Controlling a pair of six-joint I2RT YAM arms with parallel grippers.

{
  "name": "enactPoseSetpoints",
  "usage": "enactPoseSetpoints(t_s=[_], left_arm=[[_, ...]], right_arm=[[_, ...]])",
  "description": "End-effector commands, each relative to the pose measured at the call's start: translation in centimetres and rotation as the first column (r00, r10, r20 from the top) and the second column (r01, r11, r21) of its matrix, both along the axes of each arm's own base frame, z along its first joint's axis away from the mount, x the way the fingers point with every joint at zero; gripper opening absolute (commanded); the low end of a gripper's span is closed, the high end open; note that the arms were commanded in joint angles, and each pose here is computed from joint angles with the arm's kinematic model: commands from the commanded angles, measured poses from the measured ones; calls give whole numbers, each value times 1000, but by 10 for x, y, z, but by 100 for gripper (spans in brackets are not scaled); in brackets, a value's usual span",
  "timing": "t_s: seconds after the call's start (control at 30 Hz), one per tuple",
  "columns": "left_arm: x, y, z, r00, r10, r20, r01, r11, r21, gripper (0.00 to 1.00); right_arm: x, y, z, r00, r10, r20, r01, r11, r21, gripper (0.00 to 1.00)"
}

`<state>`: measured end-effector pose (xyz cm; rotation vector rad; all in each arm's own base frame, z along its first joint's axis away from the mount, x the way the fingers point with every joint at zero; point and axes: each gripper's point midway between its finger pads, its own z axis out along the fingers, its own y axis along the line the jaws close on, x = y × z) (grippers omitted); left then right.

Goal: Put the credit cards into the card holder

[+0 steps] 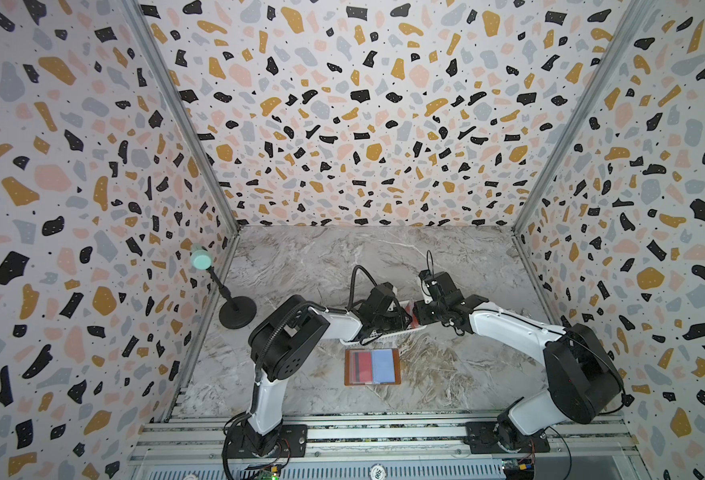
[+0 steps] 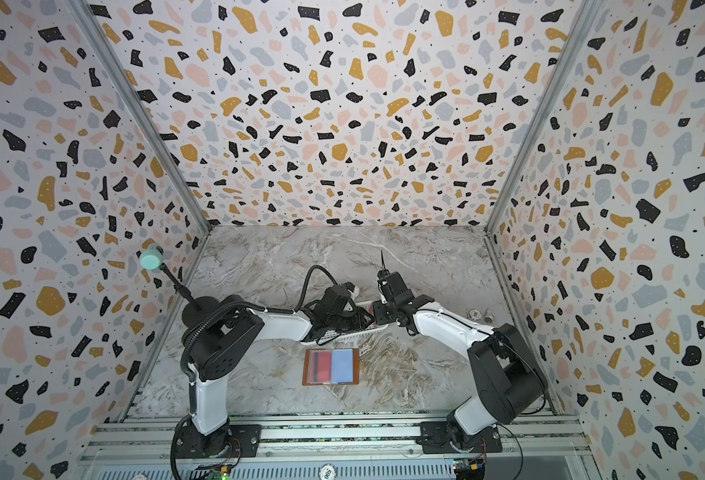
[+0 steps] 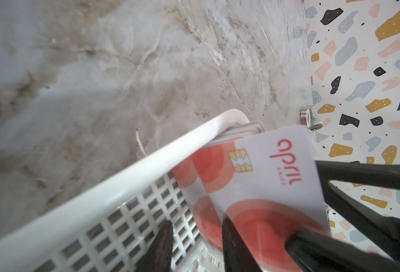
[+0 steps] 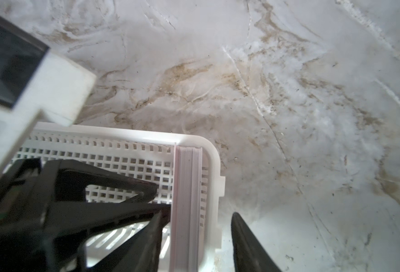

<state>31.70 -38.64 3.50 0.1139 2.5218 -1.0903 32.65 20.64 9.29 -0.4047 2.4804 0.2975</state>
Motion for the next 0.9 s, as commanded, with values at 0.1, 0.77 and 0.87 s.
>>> enactPoseSetpoints(t_s=[0.1,0.77,0.87], left_arm=[[-10,11,-31,998,9,-68,-4,997,72,38],[-9,11,-28,998,10,-61,-6,998,66,38],[-9,11,-28,998,9,-61,-5,998,67,38]], right_arm=[[-5,7,31,999,14,46,-17,998,62,40],[-5,12,8,1000,18,-8,-17,998,62,20],[-5,12,5,1000,18,-14,-17,998,58,19]])
